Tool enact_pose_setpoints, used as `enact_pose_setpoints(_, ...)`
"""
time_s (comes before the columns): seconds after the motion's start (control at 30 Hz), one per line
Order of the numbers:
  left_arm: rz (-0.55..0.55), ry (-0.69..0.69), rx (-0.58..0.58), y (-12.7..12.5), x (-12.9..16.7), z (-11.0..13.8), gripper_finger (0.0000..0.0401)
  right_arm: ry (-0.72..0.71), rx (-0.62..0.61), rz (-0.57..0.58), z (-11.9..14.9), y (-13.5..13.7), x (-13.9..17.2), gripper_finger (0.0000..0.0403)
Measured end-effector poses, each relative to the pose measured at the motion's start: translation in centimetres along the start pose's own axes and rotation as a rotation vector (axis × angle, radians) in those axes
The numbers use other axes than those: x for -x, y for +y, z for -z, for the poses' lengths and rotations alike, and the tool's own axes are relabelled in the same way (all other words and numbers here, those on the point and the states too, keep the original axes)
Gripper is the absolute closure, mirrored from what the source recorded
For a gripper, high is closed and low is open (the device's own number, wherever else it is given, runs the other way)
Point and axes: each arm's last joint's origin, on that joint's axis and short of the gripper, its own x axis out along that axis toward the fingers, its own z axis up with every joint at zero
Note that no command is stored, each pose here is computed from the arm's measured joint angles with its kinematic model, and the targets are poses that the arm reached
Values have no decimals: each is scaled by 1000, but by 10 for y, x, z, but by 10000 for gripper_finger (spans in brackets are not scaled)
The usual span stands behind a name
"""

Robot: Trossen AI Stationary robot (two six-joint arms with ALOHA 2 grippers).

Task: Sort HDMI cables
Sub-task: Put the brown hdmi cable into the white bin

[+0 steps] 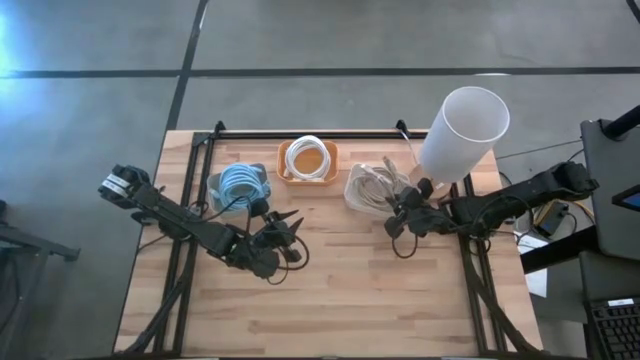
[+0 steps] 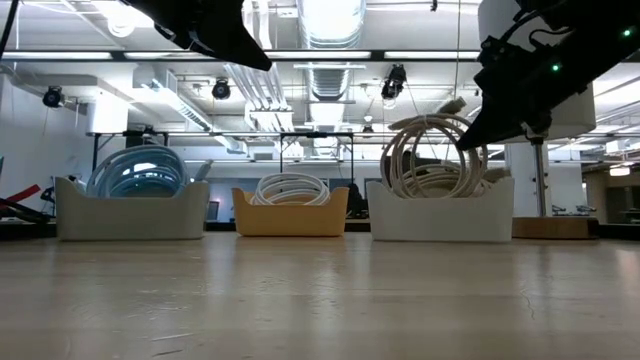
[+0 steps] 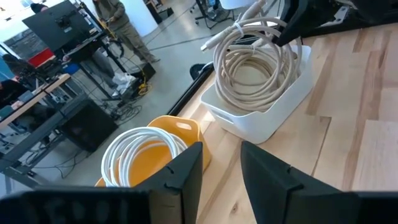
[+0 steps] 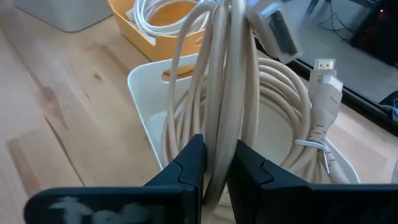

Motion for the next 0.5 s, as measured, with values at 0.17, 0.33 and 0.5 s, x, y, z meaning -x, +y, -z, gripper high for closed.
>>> enact_pose_setpoints(0.17, 4, 1, 8, 0, 0, 0, 275, 12, 12, 4, 2, -1, 0, 345)
enact_pose_setpoints(0.33, 19, 4, 9, -1, 0, 0, 275, 17, 19, 9, 3, -1, -1, 306)
enact_pose_setpoints(0.5, 23, 5, 9, -1, 0, 0, 275, -36, 12, 82, 1, -3, -1, 276)
